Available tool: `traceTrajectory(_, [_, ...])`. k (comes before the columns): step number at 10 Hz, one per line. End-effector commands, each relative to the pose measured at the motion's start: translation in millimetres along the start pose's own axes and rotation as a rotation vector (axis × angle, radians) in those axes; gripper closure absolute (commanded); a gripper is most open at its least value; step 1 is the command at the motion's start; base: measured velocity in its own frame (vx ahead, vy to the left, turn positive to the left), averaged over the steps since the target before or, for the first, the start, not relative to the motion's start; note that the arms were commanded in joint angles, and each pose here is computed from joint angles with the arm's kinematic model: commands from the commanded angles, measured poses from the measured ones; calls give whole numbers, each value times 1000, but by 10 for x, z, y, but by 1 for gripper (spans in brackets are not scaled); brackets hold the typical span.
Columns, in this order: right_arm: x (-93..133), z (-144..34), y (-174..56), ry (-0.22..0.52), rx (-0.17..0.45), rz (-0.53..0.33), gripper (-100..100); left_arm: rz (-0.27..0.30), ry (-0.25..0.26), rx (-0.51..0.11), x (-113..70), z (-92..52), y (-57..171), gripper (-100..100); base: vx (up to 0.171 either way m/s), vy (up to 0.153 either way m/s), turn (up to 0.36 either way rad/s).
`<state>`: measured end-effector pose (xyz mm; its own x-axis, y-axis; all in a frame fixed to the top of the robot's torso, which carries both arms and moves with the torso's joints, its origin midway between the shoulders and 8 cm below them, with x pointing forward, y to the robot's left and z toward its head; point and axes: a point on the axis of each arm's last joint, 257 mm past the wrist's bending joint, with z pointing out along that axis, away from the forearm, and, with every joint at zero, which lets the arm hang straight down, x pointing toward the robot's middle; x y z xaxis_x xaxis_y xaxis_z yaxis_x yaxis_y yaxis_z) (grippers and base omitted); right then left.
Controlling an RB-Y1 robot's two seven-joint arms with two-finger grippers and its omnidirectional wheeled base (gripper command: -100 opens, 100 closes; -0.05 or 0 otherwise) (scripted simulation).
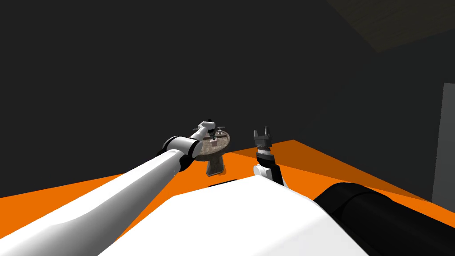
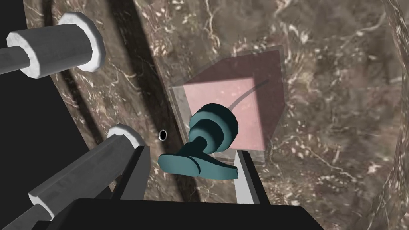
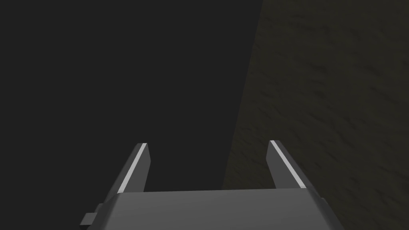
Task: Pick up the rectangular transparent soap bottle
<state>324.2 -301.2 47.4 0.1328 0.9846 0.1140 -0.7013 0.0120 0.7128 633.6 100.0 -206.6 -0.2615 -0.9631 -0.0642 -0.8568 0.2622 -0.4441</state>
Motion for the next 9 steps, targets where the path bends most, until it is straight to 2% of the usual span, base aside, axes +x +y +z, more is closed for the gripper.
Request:
traceTrajectory(1, [0,0,0,0,0,0,0,0,0,0,0,0,0,100,0,0,0])
traceTrajectory(4, [0,0,0,0,0,0,0,1,-1,4,-1,-9,-17,100,0,0,0])
traceTrajectory(5, [0,0,0,0,0,0,0,1,-1,5,-1,-9,-18,0,0,0,0])
traceTrajectory(6, [0,0,0,0,0,0,0,1,3,-3,10,-75,-33,100,-15,9,19])
traceTrajectory(7, [0,0,0,0,0,0,0,1,4,-6,19,-117,-51,100,-24,17,24])
traceTrajectory(8, [0,0,0,0,0,0,0,1,3,-1,11,-88,-49,100,-10,8,3])
traceTrajectory(9, [0,0,0,0,0,0,0,1,3,-2,12,-93,-49,0,0,0,0])
